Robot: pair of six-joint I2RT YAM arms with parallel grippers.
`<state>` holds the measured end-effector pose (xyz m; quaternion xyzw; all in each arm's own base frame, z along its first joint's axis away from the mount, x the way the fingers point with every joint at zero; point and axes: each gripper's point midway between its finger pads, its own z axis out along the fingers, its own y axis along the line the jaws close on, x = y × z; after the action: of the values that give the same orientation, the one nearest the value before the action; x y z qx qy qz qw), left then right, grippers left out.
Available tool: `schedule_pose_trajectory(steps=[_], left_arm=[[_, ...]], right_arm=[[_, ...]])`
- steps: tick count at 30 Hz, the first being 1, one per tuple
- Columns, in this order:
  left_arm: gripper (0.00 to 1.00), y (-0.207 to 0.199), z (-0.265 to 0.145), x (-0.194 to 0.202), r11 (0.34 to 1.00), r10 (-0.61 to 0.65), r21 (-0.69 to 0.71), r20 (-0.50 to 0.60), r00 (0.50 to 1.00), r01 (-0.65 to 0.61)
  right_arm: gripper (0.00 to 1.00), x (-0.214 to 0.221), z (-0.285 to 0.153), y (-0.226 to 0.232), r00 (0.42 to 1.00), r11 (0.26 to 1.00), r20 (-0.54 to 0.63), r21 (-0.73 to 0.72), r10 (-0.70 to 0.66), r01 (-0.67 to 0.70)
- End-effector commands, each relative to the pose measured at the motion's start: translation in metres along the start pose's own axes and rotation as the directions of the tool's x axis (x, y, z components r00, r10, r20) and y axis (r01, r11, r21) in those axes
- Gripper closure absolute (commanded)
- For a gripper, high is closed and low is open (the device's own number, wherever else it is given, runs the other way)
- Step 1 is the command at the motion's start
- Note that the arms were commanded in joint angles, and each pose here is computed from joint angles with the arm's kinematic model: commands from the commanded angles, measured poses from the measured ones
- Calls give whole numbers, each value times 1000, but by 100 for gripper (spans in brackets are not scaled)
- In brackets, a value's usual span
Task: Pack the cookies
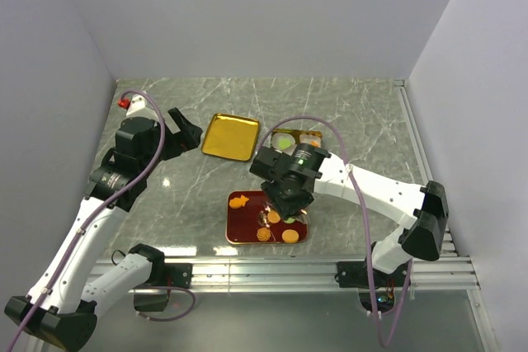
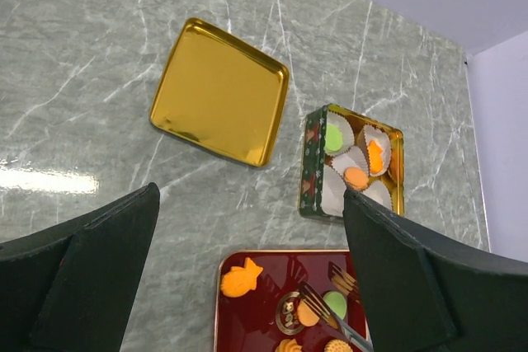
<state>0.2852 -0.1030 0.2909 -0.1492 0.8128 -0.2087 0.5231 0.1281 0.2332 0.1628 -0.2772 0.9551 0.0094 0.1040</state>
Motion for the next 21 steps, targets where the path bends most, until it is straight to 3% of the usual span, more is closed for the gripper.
schedule_pose_trajectory(steps=[1,21], left_arm=[[1,-13,-2,-6,999,-12,51,11,1000,11],[1,-12,-9,-1,997,-35,63,3,999,34]], right_arm=[[47,1,-10,8,999,998,39,-49,30,-28],[46,18,12,18,999,999,-45,-39,8,-10]])
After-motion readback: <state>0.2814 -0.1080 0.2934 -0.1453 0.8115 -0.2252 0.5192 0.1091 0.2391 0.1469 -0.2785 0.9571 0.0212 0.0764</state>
